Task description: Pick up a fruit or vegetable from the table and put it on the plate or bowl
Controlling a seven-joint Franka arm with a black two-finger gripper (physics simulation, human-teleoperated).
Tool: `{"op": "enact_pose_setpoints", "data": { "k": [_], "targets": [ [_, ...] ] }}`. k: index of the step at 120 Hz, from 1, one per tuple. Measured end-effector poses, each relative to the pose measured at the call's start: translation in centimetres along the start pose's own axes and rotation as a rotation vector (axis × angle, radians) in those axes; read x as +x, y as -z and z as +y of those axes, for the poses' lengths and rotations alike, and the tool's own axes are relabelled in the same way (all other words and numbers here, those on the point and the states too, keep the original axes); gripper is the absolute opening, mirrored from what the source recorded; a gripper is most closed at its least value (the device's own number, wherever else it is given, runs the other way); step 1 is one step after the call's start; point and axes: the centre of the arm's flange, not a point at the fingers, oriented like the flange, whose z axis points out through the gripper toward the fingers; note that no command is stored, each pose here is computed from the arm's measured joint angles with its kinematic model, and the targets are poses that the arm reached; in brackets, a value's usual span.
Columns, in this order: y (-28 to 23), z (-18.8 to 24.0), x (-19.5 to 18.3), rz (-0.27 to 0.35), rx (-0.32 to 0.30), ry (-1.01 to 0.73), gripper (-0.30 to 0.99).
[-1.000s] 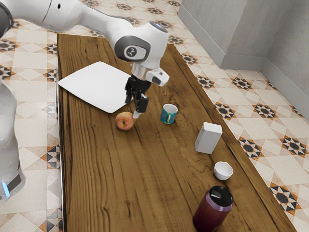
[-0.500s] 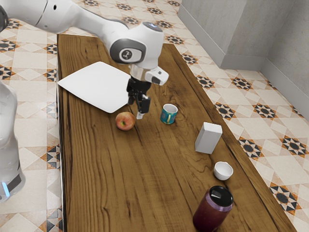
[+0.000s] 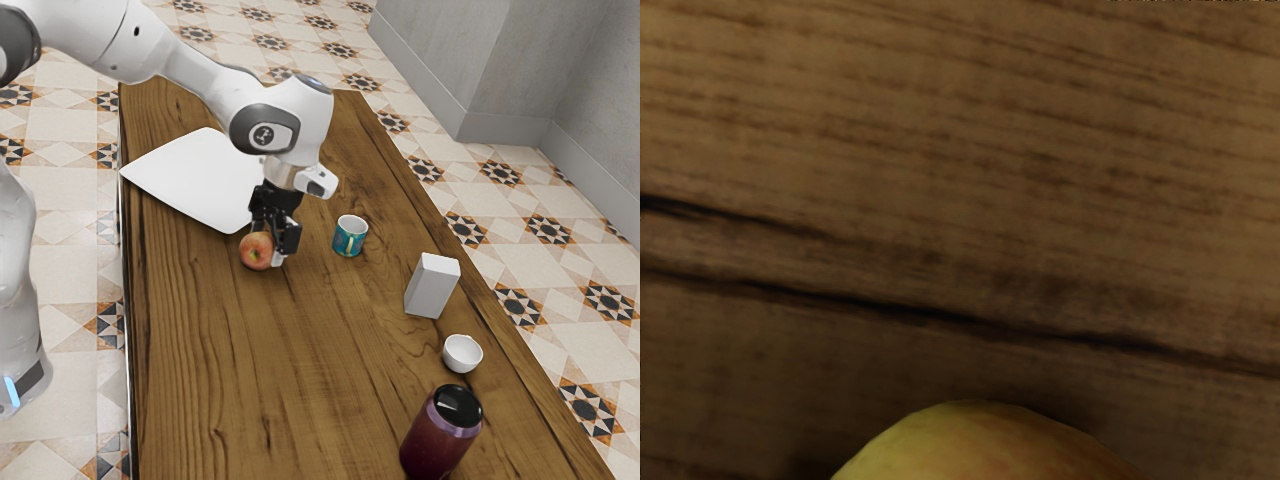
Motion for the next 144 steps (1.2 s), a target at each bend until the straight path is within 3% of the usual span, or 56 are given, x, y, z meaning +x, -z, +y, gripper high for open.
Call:
{"op": "enact_pose_setpoints", "data": {
  "k": [10,26,42,66,81,101,123,134,144],
  "targets": [
    [0.0,-0.1,0.0,-0.001,-0.001,0.005,0.69],
    [0.0,-0.1,0.0,0.000,-0.001,0.009,0.49],
    [0.2,0.1,0.0,0.006,0.006,0.008,0.42],
    [6.7,-0.2,-2.0,0.120,-0.013,0.004,0.37],
    [12.9,-5.4,-2.7,0.168,0.037,0.092,0.37],
    [13.7,-14.7,-4.7,0.091,0.072,0.278,0.37],
    [9.1,-20.2,-4.2,-0.063,0.065,0.378,0.36],
    [7.8,-22.0,-4.4,-0.100,0.050,0.406,0.36],
    [7.5,-22.1,-4.4,-0.110,0.040,0.405,0.51]
  ]
}}
